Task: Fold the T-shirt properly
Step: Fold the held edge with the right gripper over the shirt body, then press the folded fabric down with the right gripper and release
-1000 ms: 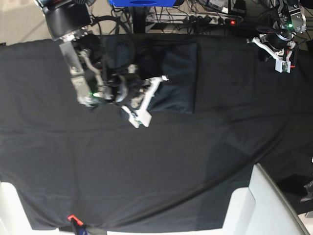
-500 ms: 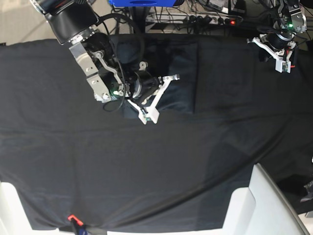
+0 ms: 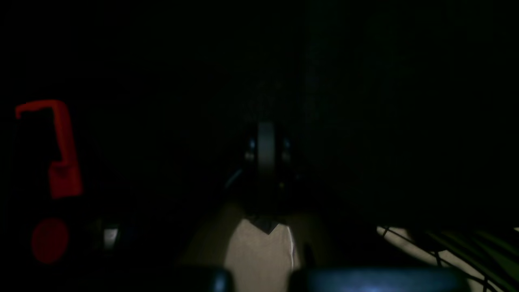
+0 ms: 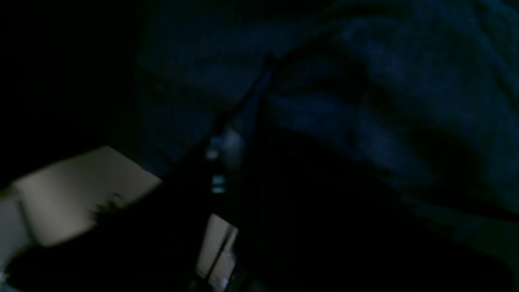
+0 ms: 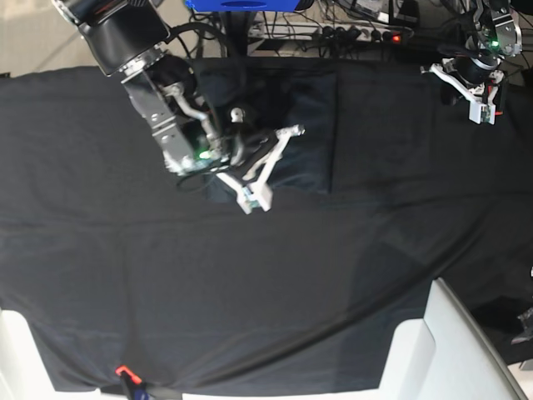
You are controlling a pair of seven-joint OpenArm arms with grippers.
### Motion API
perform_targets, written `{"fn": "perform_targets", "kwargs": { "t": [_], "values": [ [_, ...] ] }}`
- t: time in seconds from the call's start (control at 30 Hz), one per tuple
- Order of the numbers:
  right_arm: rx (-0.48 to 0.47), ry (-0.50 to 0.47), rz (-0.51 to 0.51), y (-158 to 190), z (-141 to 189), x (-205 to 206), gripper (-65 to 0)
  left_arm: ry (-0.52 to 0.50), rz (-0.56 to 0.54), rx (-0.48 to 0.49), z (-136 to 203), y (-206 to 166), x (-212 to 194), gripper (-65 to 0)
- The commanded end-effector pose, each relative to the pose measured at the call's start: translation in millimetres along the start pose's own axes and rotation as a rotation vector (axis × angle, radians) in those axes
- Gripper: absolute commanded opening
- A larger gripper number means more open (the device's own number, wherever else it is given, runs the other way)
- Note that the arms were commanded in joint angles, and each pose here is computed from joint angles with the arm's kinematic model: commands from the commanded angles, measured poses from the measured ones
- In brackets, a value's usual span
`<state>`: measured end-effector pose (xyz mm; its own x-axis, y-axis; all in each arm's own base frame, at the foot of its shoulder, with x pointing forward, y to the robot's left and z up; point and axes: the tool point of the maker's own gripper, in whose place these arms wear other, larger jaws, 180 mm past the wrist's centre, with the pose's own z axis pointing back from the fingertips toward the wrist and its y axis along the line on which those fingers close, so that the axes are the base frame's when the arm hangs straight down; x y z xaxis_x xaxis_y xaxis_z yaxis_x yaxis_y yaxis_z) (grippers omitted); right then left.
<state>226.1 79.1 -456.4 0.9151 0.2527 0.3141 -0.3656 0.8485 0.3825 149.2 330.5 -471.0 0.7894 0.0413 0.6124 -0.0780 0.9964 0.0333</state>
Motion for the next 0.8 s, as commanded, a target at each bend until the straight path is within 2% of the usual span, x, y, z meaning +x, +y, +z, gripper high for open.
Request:
{"fn": "perform_targets", "kwargs": {
  "t": [0.0,0.1,0.43,0.53,0.63,0.77],
  "values": [
    [0.038,-0.037,0.031,16.2,3.8,16.3,-43.1,-0.018,-0.010,0.010,1.5,6.6,5.6,-65.0],
    [0.048,-0.022,0.076,26.8,1.4,12.0,-36.5,-0.017,-0.002,0.011,-1.6,7.7,6.2,-65.0],
    [0.066,-0.007,0.254,57.7,-0.4,14.7,-35.9,-0.020,0.003,0.012,-4.1,8.4,8.3,-65.0],
    [0.068,0.026,0.308,66.6,-0.9,9.4,-35.9,-0.022,0.002,0.013,-4.2,8.9,9.4,-65.0],
    [0.064,0.037,0.325,74.8,-0.1,12.0,-35.9,-0.022,0.002,0.013,-4.2,8.9,9.4,-65.0],
    [0.063,0.048,0.422,86.6,1.3,12.8,-35.9,-0.022,0.002,0.013,-4.2,8.9,9.4,-65.0]
  ]
}}
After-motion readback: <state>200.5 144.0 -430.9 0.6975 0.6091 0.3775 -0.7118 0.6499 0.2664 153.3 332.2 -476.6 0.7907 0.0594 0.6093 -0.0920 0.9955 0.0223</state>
